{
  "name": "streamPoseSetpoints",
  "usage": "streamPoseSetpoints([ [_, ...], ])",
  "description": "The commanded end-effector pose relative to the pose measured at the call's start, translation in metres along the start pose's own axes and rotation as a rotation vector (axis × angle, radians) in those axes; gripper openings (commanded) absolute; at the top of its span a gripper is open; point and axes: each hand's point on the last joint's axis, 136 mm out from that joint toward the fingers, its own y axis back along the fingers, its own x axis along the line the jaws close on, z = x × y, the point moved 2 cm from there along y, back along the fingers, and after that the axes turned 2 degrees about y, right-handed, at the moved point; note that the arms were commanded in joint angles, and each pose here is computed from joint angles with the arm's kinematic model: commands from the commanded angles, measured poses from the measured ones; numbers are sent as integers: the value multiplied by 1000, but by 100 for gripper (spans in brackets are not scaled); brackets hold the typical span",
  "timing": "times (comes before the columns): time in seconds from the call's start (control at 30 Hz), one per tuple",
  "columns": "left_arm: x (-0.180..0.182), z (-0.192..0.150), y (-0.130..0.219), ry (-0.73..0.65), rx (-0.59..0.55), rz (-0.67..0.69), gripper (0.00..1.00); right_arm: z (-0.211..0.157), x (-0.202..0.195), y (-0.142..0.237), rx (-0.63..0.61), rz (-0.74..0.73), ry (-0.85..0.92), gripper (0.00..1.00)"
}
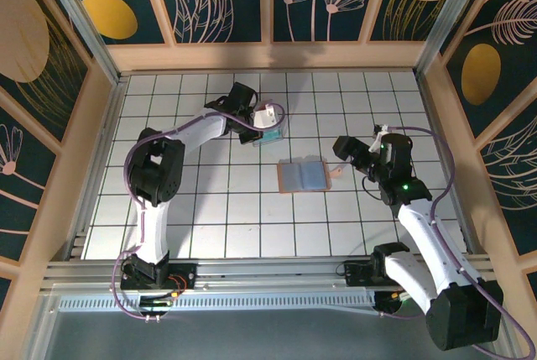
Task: Take the credit cards out of the card holder
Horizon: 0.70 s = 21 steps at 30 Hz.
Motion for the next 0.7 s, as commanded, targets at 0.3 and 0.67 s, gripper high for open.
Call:
streamPoseSetpoints([
  [0.3,8,1,-2,50,66,-39,29,11,17,1,-30,74,11,90],
  [0.67,27,15,35,75,59,79,35,12,13,7,-44,37,25,90],
])
